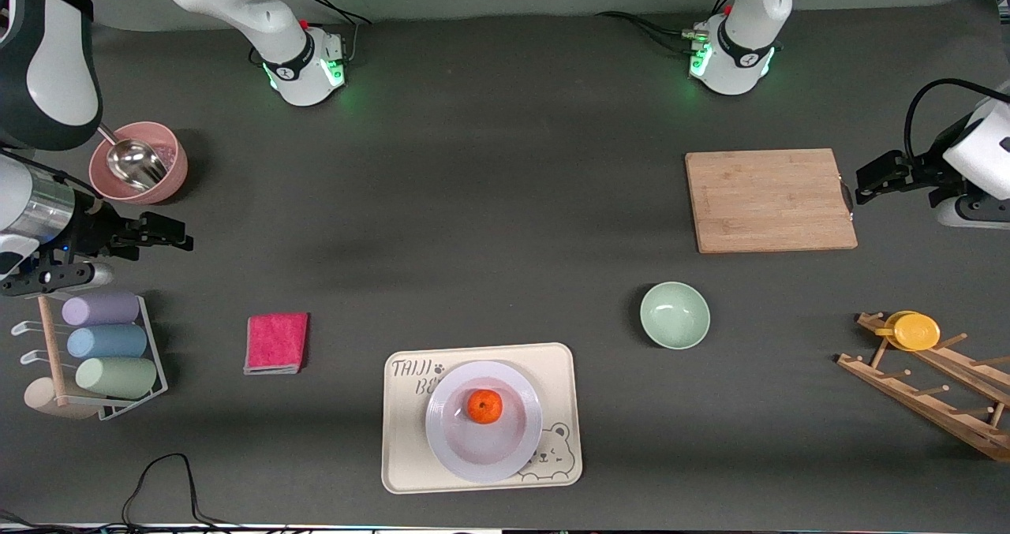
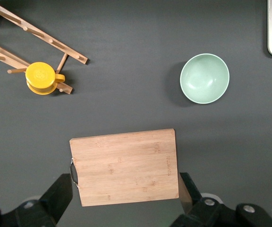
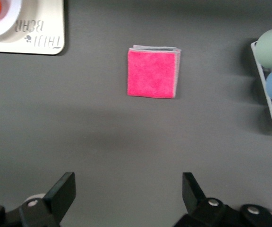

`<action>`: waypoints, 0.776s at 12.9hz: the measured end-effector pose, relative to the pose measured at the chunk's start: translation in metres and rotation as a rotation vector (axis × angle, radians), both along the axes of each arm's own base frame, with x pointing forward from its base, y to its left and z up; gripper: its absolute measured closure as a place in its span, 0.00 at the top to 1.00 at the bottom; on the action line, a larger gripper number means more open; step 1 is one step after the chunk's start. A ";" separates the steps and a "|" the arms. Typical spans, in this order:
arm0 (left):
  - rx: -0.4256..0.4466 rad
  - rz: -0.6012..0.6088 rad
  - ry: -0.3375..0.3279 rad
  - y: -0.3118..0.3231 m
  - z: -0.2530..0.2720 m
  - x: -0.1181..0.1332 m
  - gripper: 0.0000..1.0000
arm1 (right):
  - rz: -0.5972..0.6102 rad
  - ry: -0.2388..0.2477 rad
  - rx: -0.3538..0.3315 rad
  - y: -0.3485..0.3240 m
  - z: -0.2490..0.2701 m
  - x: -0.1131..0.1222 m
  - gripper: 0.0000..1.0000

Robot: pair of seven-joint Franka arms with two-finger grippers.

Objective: Place orange and plate with both arms

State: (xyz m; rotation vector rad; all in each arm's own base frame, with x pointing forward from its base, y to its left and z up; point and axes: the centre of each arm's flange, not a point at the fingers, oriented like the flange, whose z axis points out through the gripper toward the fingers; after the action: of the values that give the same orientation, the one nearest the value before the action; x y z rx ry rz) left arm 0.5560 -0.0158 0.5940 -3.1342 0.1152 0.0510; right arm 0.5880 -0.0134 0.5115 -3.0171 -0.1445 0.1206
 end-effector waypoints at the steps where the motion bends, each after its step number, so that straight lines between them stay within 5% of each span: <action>1: 0.000 0.000 0.000 0.000 0.000 0.000 1.00 | 0.003 0.005 0.007 0.005 0.003 -0.004 1.00; 10: 0.000 0.000 0.000 0.000 0.000 0.000 1.00 | 0.084 -0.004 -0.069 0.066 0.036 -0.068 1.00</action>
State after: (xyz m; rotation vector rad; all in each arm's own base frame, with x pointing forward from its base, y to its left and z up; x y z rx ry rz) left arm 0.5560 -0.0159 0.5941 -3.1341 0.1156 0.0511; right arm 0.5196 0.0524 0.5478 -3.0804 -0.2727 0.1289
